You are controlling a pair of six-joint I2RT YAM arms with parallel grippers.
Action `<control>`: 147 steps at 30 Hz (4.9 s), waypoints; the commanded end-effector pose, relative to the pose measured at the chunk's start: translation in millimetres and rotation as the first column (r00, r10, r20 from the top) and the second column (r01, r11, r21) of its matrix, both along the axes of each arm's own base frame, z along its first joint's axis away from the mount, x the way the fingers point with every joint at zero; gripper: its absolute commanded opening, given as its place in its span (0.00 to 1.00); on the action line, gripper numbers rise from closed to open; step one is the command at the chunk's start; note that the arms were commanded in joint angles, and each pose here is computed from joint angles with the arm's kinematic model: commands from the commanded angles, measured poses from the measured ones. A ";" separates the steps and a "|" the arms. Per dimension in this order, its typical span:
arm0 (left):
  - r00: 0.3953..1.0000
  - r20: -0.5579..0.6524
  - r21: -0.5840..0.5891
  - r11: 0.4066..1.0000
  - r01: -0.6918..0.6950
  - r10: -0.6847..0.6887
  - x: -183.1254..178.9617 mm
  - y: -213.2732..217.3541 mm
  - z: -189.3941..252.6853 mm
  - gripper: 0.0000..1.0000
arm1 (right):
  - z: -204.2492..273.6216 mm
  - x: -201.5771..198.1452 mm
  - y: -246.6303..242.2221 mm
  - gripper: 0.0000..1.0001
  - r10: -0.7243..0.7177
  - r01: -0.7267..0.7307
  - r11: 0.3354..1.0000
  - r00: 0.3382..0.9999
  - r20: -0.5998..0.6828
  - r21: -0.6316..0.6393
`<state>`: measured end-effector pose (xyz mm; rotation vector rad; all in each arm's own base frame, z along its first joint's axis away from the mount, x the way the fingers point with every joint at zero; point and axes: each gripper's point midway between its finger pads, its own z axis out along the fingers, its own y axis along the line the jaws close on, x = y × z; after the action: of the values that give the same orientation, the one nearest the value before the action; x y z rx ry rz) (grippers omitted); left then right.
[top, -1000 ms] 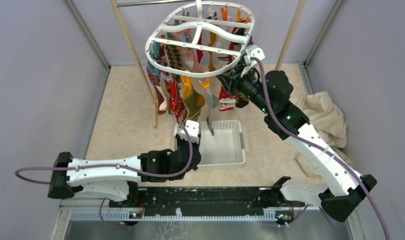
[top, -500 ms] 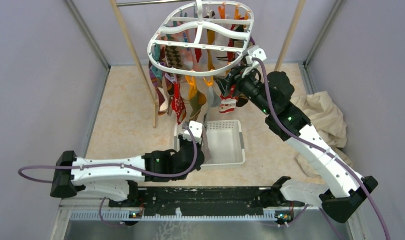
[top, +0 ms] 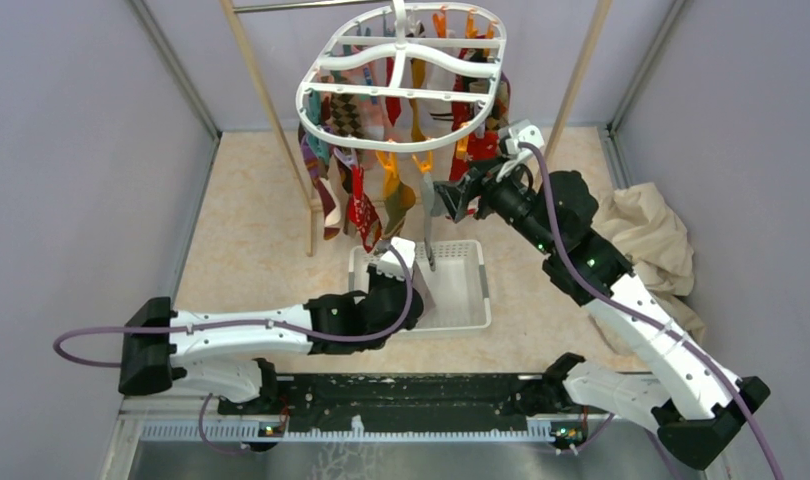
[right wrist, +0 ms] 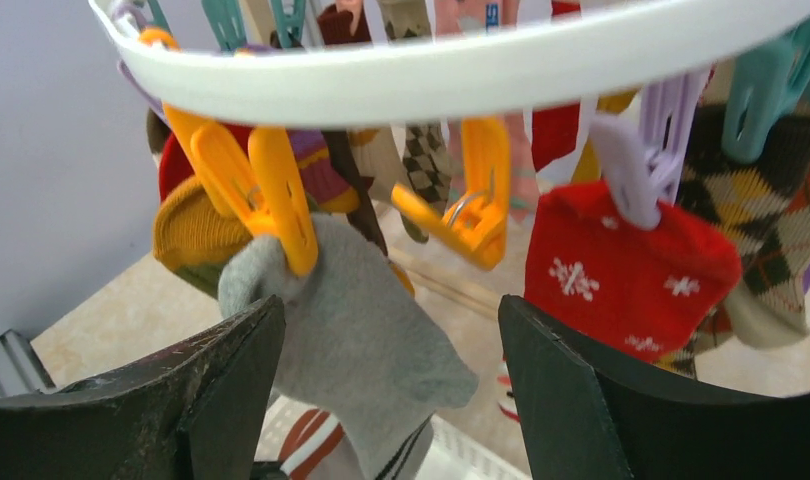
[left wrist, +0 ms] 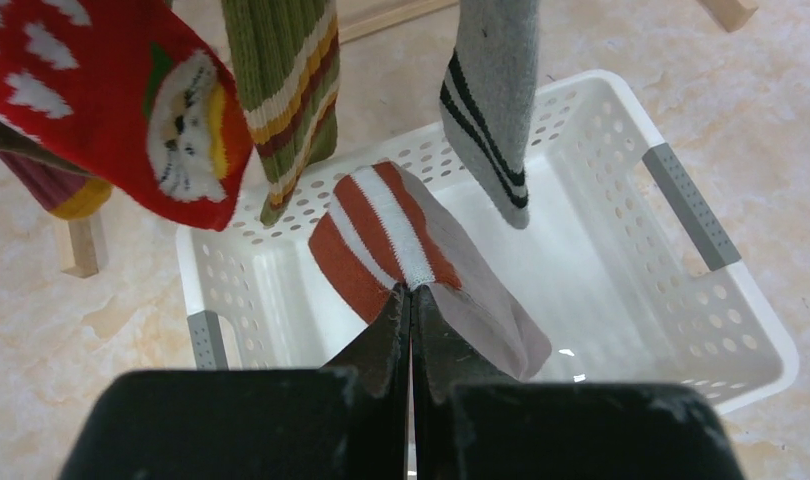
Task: Remove the socks clipped to the hanger
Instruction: Place the sock in the bin, then remove the sock from the hanger.
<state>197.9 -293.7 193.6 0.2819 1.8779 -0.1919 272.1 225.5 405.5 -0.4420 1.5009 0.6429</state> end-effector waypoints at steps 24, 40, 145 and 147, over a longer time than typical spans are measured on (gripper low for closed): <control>0.981 -0.178 0.031 0.997 -0.068 0.073 -7.1 13.7 -48.3 0.77 | -48.7 -20.6 -34.6 0.83 -0.093 0.093 0.996 0.992 -0.091 0.001; 0.985 -0.133 -0.071 0.990 -0.120 0.109 -8.8 47.7 -14.1 0.72 | -50.2 -52.8 -22.9 0.61 0.057 -0.053 0.998 0.987 -0.148 0.028; 0.998 0.059 -0.313 0.948 0.052 -0.036 -0.6 27.9 129.6 0.95 | -206.9 -17.1 100.4 0.00 -0.145 0.136 0.989 0.932 -0.332 -0.049; 0.996 0.081 -0.326 0.944 0.055 -0.030 2.6 22.9 141.3 0.95 | -211.3 -17.6 100.3 0.00 -0.153 0.141 0.988 0.928 -0.339 -0.058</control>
<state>194.4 -255.8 301.4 0.1023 1.8091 -0.4602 255.2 325.7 190.5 -0.2647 1.8694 0.6038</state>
